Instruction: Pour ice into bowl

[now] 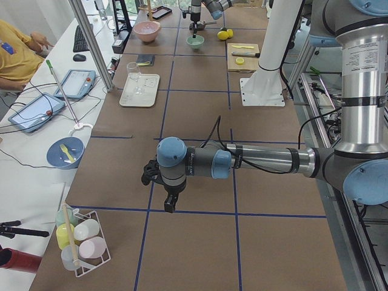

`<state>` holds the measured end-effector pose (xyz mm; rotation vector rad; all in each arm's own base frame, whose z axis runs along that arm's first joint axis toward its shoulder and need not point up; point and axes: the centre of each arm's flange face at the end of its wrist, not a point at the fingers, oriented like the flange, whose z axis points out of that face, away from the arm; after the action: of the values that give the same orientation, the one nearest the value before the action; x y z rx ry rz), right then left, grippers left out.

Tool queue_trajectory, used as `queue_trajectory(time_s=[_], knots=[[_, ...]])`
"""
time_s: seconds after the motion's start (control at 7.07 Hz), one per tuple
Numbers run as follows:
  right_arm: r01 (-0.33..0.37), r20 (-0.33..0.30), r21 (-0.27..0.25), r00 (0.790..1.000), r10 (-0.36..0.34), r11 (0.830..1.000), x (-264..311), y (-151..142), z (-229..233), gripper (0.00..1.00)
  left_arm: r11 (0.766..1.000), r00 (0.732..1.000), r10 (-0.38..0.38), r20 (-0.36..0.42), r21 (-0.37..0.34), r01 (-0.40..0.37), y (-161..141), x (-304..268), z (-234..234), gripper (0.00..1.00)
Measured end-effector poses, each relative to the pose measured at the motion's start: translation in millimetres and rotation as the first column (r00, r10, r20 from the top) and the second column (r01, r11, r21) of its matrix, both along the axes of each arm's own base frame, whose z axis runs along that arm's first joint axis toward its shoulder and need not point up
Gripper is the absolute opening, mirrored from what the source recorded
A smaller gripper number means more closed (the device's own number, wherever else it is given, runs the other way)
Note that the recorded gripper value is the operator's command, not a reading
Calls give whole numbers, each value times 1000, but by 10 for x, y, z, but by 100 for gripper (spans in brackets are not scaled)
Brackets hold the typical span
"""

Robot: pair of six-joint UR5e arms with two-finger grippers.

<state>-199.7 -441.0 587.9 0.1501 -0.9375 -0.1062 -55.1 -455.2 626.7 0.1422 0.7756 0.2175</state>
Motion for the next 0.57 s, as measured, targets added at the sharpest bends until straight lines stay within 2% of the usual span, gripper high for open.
queue_trajectory(time_s=[0.14, 0.57], knots=[[0, -8, 0, 1000, 0, 1000, -31, 5, 34, 100, 1000, 1000, -1, 0, 0, 1, 0, -3, 2, 100], [-29, -13, 24, 999, 29, 999, 54, -94, -23, 100, 1000, 1000, 0, 0, 0, 0, 0, 1, 4, 100]])
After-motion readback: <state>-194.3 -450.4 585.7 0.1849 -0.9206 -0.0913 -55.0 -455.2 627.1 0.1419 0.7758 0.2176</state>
